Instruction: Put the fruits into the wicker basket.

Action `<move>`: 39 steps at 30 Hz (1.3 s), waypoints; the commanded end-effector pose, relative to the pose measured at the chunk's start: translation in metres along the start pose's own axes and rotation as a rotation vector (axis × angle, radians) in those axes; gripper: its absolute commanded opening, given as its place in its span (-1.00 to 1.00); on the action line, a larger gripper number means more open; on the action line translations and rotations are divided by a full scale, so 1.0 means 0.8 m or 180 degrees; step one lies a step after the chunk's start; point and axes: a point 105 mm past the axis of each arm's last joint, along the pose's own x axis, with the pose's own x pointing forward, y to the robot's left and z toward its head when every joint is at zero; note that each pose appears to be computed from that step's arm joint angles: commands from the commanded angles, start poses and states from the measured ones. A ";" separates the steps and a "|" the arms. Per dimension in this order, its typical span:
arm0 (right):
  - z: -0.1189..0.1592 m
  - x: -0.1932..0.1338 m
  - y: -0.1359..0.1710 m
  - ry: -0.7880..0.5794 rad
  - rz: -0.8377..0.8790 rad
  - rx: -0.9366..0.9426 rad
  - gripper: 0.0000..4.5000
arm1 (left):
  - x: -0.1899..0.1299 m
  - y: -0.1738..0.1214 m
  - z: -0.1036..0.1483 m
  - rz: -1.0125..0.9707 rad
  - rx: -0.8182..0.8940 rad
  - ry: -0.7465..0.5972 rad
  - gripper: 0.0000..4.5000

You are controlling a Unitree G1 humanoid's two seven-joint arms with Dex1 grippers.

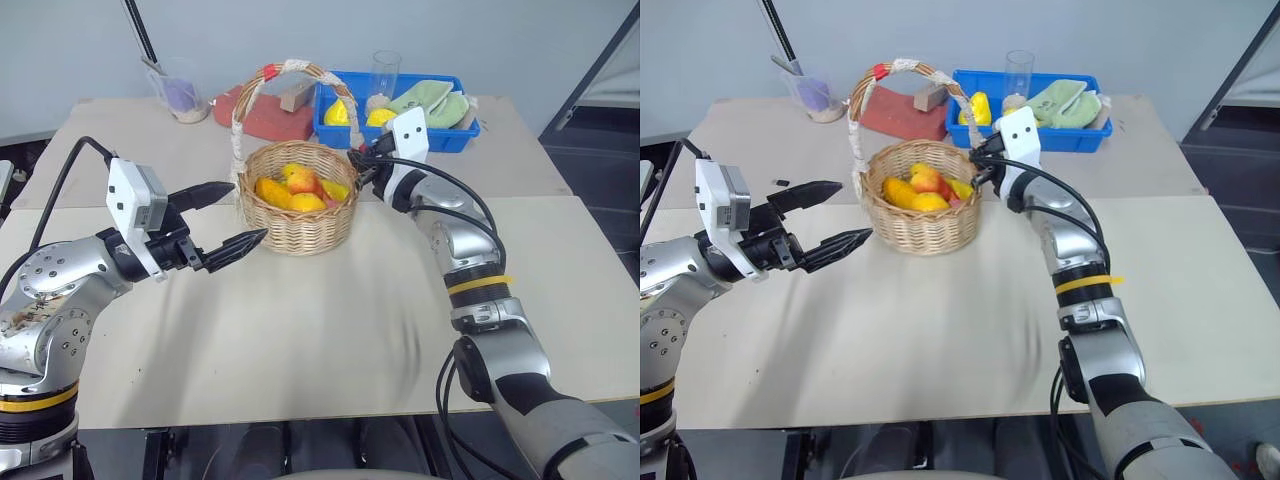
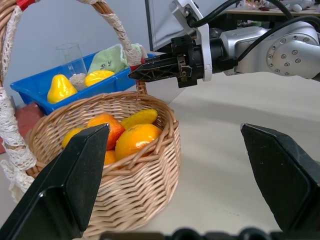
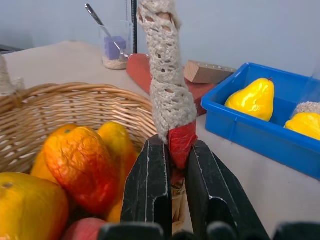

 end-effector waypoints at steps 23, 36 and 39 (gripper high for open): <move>0.013 -0.144 -0.157 0.0038 -0.1259 -0.0381 0.25 | 0.016 -0.001 0.018 -0.0126 0.0183 -0.0171 1.00; 0.001 -0.233 -0.148 0.1026 -0.0310 -0.0904 0.99 | -0.094 0.046 -0.068 0.0890 0.0416 0.1380 1.00; -0.009 -0.248 -0.128 0.1275 0.0195 -0.1030 0.99 | -0.126 0.043 -0.087 0.0920 0.0381 0.1748 1.00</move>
